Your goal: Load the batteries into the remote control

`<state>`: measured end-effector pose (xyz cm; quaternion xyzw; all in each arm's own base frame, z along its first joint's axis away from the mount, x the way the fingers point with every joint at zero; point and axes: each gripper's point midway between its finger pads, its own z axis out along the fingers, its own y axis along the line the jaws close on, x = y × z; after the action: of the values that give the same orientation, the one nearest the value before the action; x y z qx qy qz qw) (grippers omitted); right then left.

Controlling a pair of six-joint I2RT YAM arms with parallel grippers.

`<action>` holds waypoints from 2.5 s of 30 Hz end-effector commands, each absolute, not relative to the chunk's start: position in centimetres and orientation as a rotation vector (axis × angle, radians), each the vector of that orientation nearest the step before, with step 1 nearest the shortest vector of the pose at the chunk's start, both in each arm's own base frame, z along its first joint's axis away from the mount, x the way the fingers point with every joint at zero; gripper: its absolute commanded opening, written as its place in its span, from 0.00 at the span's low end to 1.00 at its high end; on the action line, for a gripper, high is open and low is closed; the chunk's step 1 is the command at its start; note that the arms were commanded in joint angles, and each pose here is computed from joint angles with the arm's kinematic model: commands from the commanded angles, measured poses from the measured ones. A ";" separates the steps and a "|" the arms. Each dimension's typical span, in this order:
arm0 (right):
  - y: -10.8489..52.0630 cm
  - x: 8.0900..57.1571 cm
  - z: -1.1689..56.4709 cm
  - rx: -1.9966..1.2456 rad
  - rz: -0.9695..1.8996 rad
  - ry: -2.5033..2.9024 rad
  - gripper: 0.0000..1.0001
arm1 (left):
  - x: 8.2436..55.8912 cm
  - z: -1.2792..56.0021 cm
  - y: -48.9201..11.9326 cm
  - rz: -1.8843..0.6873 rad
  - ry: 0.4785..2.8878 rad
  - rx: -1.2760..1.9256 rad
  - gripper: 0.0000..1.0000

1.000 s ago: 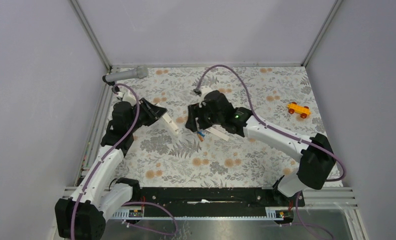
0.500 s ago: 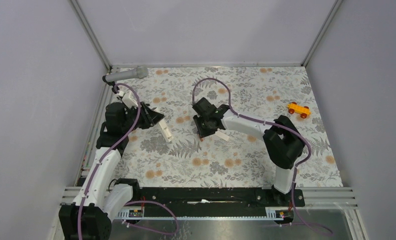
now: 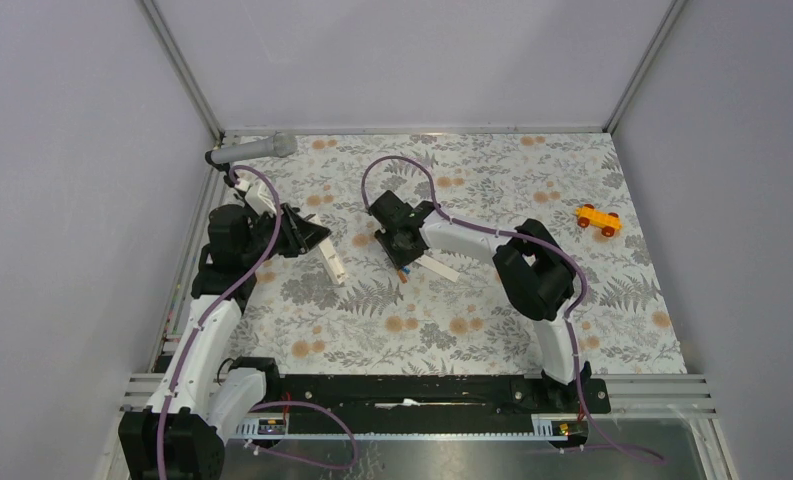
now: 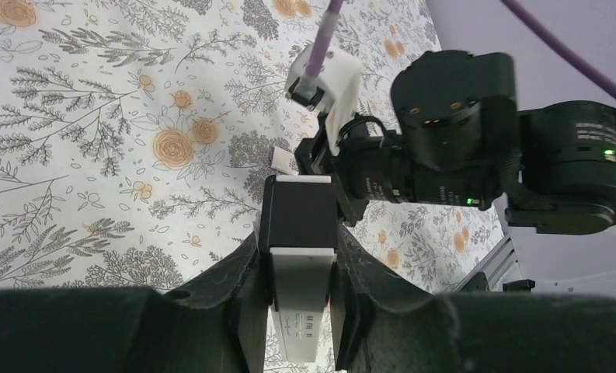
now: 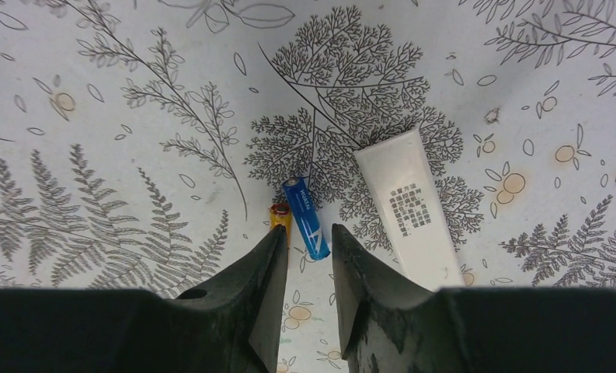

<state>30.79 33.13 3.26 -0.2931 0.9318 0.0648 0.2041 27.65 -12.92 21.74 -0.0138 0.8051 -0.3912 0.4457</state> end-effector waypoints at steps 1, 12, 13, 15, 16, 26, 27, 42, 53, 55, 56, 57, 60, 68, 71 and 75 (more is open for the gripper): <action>33.3 31.6 3.6 -0.864 0.137 2.578 0.35 | 28.6 24.6 -12.9 -0.969 1.882 0.016 0.00; 33.5 31.3 2.1 -0.879 0.143 2.607 0.33 | 29.1 24.8 -12.4 -0.958 1.864 -0.011 0.00; 33.6 31.4 2.1 -0.875 0.144 2.605 0.32 | 29.1 24.7 -12.3 -0.958 1.864 -0.013 0.00; 33.6 31.5 2.0 -0.865 0.138 2.607 0.28 | 29.1 24.7 -12.4 -0.962 1.864 -0.012 0.00; 33.7 31.6 2.0 -0.858 0.136 2.608 0.27 | 29.1 24.7 -12.4 -0.963 1.864 -0.013 0.00; 33.7 31.1 1.2 -0.854 0.157 2.625 0.31 | 29.0 24.7 -12.5 -0.977 1.861 -0.013 0.00; 33.8 31.1 1.1 -0.851 0.158 2.628 0.29 | 29.0 24.7 -12.6 -0.982 1.862 -0.010 0.00; 33.1 32.8 9.3 -0.611 0.280 2.438 0.09 | 27.5 26.8 -14.6 -1.115 1.747 0.187 0.00; 34.0 28.8 27.7 -0.491 0.857 2.075 0.14 | 28.8 28.9 -18.5 -1.296 1.647 0.071 0.00; 34.2 27.4 30.7 -0.486 0.967 2.000 0.14 | 28.7 29.7 -19.5 -1.359 1.601 0.047 0.00; 34.4 26.8 31.7 -0.496 1.016 1.972 0.14 | 28.7 30.0 -20.0 -1.386 1.588 0.035 0.00; 34.5 26.3 32.4 -0.504 1.052 1.955 0.14 | 28.6 30.3 -20.4 -1.420 1.575 0.022 0.00; 34.6 25.0 33.3 -0.551 1.112 1.922 0.15 | 28.3 31.4 -21.3 -1.520 1.535 -0.008 0.00; 34.8 22.9 33.4 -0.639 1.162 1.901 0.14 | 28.2 33.0 -23.6 -1.632 1.572 -0.010 0.00; 34.8 22.8 32.5 -0.641 1.142 1.921 0.14 | 28.3 33.8 -23.7 -1.660 1.544 -0.016 0.00; 35.0 22.7 31.6 -0.659 1.094 1.943 0.14 | 28.3 34.4 -23.7 -1.690 1.519 -0.030 0.00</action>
<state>23.36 34.89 31.61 -0.2447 0.7699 0.4414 0.3906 28.21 -23.81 29.81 -0.0284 0.6604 -0.6456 0.3825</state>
